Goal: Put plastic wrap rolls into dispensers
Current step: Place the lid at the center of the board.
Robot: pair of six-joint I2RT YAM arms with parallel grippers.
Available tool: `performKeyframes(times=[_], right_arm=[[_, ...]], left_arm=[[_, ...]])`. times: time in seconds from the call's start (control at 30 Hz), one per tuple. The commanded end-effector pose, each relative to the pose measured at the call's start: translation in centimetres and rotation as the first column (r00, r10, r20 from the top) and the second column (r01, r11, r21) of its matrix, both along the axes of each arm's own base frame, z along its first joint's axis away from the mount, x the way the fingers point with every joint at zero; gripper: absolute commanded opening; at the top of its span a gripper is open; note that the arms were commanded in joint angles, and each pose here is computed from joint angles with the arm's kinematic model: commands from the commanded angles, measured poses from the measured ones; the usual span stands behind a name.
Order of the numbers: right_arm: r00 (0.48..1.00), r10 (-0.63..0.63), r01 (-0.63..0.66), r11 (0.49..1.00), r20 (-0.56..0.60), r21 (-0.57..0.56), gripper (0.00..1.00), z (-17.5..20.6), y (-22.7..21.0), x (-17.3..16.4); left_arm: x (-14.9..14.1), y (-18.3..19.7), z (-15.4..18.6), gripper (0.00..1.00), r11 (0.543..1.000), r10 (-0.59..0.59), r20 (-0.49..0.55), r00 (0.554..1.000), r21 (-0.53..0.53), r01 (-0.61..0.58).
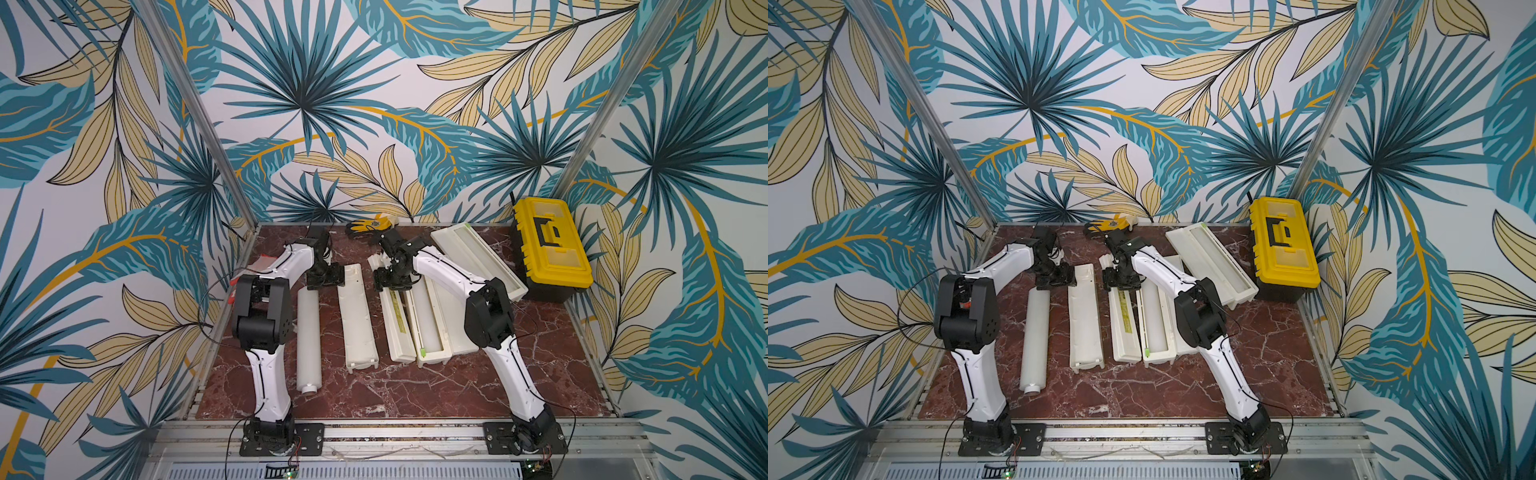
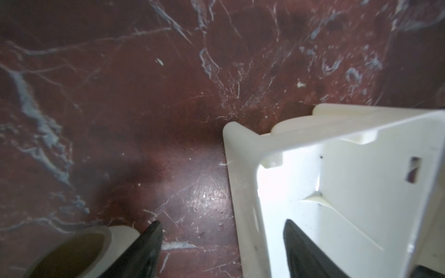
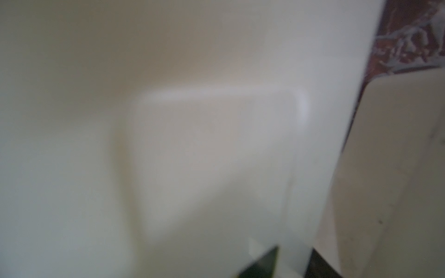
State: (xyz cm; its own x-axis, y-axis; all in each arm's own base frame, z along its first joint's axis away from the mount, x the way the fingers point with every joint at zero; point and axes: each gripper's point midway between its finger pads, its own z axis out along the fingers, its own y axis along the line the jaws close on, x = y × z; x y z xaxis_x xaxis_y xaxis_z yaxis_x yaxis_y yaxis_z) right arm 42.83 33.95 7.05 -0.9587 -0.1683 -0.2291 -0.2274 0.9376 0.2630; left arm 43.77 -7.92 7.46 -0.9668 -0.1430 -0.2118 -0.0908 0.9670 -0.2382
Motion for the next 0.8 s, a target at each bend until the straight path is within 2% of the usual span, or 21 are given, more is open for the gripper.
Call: performKeyframes(times=[0.0, 0.07, 0.23, 0.53, 0.77], right_arm=[[0.999, -0.023, 0.026, 0.997, 0.033, -0.075, 0.6, -0.6, -1.1, 0.6], [0.998, -0.038, 0.041, 0.995, 0.04, -0.086, 0.62, -1.0, -1.1, 0.8], [0.997, -0.06, 0.065, 0.992, 0.05, -0.107, 0.64, -2.1, -0.9, 1.1], [0.994, -0.074, 0.085, 0.988, 0.083, -0.131, 0.71, -2.9, -0.8, 1.8], [0.995, -0.068, 0.079, 0.986, 0.079, -0.146, 0.89, -3.7, -0.4, 1.6]], left_arm=[[0.5, -0.4, 6.5, 0.94, 0.998, 0.023, 0.135, 0.991, -0.054, -0.016], [0.0, -0.2, 8.0, 1.0, 0.998, 0.04, 0.165, 0.985, -0.058, -0.031], [-1.8, 1.2, 9.7, 1.0, 0.998, 0.069, 0.205, 0.976, -0.016, -0.067], [-7.4, 5.3, 4.3, 0.99, 0.985, 0.167, 0.031, 0.985, 0.024, -0.168], [-9.9, 6.6, 1.1, 1.0, 0.977, 0.213, -0.073, 0.974, 0.042, -0.211]])
